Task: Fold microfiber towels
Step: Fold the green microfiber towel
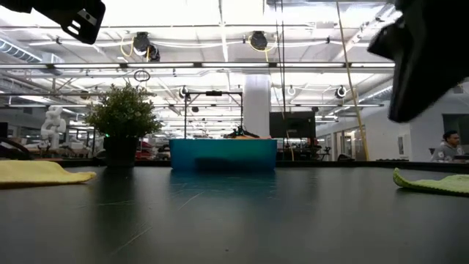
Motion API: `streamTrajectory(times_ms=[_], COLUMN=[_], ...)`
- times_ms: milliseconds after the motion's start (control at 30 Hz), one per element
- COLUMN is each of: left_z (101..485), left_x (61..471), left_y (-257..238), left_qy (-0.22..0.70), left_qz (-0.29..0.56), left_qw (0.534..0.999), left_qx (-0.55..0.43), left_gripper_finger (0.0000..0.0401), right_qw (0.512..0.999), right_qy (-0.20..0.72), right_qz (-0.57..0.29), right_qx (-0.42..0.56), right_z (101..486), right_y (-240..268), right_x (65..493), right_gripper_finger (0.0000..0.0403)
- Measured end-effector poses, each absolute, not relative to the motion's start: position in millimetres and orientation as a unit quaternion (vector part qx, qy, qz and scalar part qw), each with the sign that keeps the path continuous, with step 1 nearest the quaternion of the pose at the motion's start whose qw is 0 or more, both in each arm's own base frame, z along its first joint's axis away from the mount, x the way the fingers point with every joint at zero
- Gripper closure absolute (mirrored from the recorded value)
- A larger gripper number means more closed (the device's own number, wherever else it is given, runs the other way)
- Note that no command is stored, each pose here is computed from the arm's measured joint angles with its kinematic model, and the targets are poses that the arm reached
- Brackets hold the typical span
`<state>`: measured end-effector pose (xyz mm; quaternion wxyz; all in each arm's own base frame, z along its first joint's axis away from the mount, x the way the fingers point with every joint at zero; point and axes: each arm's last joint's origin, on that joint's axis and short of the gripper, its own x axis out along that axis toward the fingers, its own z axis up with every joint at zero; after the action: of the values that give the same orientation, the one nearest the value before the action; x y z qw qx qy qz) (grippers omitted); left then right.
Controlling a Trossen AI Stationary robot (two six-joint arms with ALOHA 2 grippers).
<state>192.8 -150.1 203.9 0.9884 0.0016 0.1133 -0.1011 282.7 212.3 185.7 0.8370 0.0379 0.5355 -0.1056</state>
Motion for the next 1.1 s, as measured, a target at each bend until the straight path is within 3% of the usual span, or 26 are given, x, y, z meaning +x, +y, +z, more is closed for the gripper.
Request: streamTrajectory(times_ms=[267,400,700,900,1100], left_z=[203.7,203.2,203.0,203.0,202.7], left_x=[192.7,192.7,194.3,194.3,194.2], left_y=[-150.0,-149.8,-147.6,-147.6,-147.5], left_qy=[0.115,0.116,0.117,0.117,0.118], left_qz=[-0.100,-0.100,-0.095,-0.095,-0.095], left_qw=[0.988,0.988,0.989,0.989,0.989], left_qx=[-0.003,0.002,0.004,0.004,0.004], left_gripper_finger=[0.0325,0.0325,0.0325,0.0325,0.0325], right_qw=[0.802,0.763,0.733,0.751,0.736], right_qy=[0.570,0.625,0.657,0.637,0.646], right_qz=[-0.151,-0.106,-0.040,-0.065,-0.103], right_qx=[0.099,0.129,0.169,0.163,0.173], right_z=[164.4,159.0,167.0,170.8,158.2], right_y=[189.7,187.6,199.1,203.9,196.4], right_x=[282.0,279.3,271.1,265.7,258.8], right_gripper_finger=[0.0298,0.0275,0.0281,0.0293,0.0295])
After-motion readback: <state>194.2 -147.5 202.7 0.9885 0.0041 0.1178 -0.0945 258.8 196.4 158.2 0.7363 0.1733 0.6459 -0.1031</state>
